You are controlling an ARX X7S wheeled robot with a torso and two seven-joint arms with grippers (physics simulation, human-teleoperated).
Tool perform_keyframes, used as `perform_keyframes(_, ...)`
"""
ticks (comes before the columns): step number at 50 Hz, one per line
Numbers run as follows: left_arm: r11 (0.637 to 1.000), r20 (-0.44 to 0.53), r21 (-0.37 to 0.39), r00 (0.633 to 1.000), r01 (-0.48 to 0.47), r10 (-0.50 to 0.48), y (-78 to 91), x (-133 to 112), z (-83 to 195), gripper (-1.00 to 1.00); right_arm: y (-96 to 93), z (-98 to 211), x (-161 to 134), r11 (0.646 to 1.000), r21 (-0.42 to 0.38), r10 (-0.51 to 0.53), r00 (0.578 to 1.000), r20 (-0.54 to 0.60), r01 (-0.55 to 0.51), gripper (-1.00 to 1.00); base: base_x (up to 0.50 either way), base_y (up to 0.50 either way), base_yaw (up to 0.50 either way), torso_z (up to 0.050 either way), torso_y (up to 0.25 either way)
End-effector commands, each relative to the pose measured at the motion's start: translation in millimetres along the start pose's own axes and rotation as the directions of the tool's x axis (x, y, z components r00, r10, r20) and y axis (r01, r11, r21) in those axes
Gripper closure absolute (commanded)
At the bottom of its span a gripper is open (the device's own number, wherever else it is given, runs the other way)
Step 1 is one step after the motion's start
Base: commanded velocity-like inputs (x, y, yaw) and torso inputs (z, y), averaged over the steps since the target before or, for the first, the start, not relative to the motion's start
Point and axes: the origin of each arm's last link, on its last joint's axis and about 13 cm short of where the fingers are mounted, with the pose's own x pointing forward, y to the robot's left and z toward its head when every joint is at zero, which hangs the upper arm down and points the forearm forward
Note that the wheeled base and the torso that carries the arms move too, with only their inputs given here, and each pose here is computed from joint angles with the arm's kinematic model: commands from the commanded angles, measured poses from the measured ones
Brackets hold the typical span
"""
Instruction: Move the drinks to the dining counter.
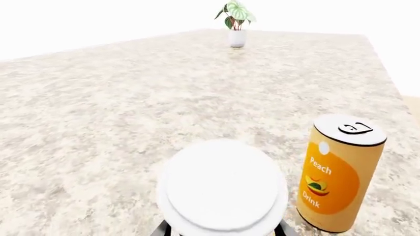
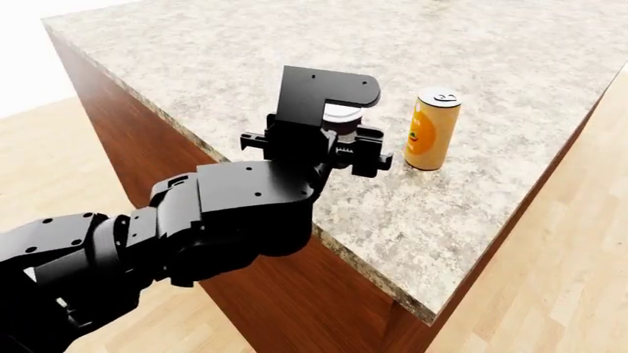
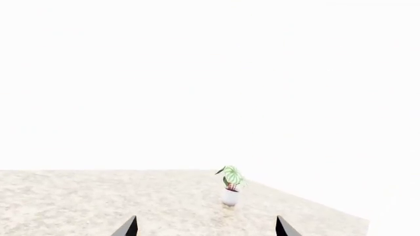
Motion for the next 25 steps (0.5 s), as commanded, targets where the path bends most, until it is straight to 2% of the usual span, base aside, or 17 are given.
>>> perform_keyframes(1,1.000,0.018,-0.026,1.000,0.014,-0.014,-2.6,7.7,0.5,1.00,0.1,0.6,0.6,1.000,0.000,0.002,1.000,0.003,-0.002,-1.00,0.00,0.00,0.00,0.000,0.000)
perform_keyframes(25,1.000,-0.012,0.009,1.000,-0.002,0.002,-3.3,18.1,-16.9,1.00,0.7,3.8,-0.5,1.000,0.004,0.010,1.000,0.011,-0.010,-1.00,0.00,0.00,0.00,0.000,0.001)
